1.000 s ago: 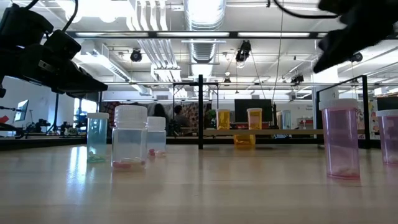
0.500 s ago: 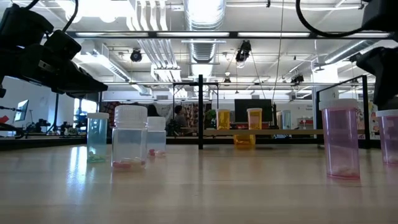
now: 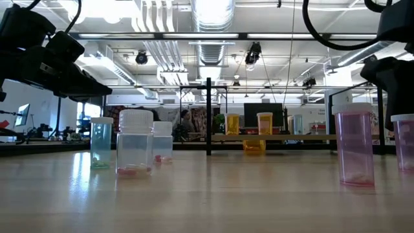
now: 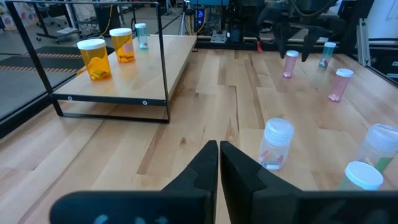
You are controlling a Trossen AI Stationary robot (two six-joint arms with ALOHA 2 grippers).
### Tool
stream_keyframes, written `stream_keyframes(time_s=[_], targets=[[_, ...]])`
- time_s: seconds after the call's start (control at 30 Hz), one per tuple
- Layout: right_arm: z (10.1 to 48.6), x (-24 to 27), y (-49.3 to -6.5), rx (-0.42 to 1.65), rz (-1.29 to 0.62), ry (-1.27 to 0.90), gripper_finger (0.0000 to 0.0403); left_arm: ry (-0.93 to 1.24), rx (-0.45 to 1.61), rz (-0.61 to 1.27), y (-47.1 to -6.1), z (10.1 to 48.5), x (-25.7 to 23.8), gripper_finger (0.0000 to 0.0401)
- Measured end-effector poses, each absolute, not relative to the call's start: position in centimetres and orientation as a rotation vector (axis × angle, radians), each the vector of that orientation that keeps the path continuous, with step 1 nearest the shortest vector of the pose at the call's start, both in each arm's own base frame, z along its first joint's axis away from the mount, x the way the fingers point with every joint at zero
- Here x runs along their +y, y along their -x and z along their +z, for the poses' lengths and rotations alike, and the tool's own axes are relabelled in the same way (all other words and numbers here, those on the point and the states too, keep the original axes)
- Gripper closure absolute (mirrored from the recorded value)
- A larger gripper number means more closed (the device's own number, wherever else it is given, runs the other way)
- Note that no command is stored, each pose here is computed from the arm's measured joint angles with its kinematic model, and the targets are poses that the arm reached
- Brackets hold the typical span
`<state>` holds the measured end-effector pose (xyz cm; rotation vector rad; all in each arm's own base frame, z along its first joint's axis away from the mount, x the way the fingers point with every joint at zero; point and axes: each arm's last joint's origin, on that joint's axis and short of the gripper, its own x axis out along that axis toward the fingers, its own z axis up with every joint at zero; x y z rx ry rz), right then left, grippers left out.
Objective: Pick and place medicine bottles onto shelf by color
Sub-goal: Put the top pink pill bottle on the shelf
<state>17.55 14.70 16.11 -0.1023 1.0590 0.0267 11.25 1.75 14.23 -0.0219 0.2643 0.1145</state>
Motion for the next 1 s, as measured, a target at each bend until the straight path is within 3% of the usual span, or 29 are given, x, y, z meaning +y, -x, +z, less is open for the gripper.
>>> stream_keyframes(time_s=[0.43,0.57,0.77,1.0], targets=[[16.4,14.8,-17.8,1.051,-0.008,0.053,0.0284,0.022,0.264,0.114,-11.2,14.2,1.8,0.0401],[17.1,14.3,-18.1,1.029,-0.045,-0.017,0.0300,0.022,0.264,0.115,-11.2,14.2,1.8,0.0401],[20.3,11.1,-19.4,0.930,-0.265,-0.087,0.0284,0.022,0.264,0.115,-11.2,14.2,1.8,0.0401],[23.2,2.0,-19.5,0.911,-0.630,-0.141,0.0297,0.022,0.264,0.115,-11.2,14.2,1.8,0.0401]])
